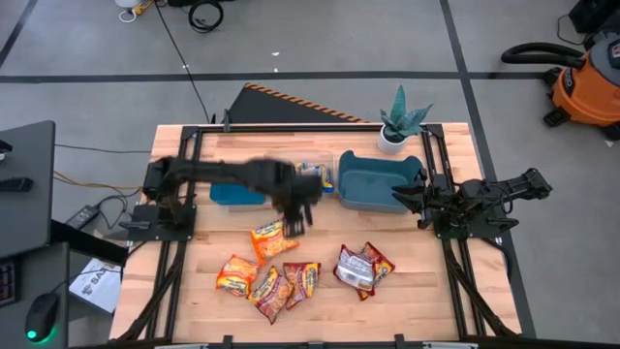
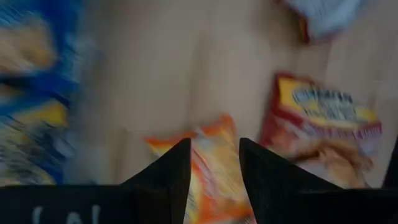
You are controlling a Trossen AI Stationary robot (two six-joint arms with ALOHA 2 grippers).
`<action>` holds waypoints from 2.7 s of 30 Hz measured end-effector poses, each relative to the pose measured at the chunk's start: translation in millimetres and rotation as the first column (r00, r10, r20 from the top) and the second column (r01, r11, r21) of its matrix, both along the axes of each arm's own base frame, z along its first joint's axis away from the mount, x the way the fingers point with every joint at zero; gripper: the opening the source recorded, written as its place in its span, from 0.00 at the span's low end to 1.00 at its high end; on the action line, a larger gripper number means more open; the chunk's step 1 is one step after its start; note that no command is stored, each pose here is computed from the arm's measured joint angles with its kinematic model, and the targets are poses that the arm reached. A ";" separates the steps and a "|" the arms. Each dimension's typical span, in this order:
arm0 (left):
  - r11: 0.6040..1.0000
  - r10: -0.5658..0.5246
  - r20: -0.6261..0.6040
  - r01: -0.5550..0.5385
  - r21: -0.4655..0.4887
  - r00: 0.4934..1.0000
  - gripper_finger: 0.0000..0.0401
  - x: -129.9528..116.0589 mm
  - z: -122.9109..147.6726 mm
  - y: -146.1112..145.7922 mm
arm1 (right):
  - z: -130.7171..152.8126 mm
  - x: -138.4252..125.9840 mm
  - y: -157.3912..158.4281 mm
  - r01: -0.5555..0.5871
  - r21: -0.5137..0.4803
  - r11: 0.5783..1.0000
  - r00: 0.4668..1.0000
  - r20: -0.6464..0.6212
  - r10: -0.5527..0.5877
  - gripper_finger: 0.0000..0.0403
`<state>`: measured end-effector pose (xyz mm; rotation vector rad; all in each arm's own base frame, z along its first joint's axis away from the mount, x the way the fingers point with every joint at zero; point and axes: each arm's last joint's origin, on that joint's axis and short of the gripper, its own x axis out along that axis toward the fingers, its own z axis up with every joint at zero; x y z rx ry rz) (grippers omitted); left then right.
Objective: Sort Maruchan noodles
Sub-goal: Put the top orange noodle pack into the right blue bin
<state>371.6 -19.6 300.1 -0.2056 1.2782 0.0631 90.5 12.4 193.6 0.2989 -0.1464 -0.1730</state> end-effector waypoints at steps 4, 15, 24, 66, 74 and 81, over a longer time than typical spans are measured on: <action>0.999 -0.010 -0.087 0.014 0.046 0.996 0.35 -10.6 -19.1 -46.4 | 0.2 0.0 0.0 0.000 0.000 1.000 1.000 0.002 0.000 0.28; 0.989 0.100 -0.347 -0.054 0.140 0.933 0.35 -73.7 -79.0 -75.5 | 0.2 -0.1 0.0 0.000 0.000 1.000 1.000 0.002 0.000 0.28; 0.986 0.156 -0.260 -0.137 0.091 0.953 0.35 -114.5 -104.0 -40.0 | 0.5 -0.1 0.0 0.000 0.001 1.000 1.000 0.005 0.000 0.28; 0.971 0.058 -0.216 -0.004 0.239 0.975 0.01 -117.2 -118.8 -33.4 | 2.9 -0.4 -0.1 0.000 0.009 1.000 1.000 0.030 0.000 0.28; 0.929 0.072 -0.251 0.027 0.368 0.965 0.01 -108.9 -60.4 -31.8 | 3.5 -0.5 -0.1 0.000 0.010 1.000 0.999 0.036 0.000 0.28; 0.884 0.116 -0.296 0.037 0.466 0.948 0.00 -114.9 -15.2 -27.7 | 3.5 -0.5 -0.1 0.000 0.010 1.000 0.999 0.036 0.000 0.28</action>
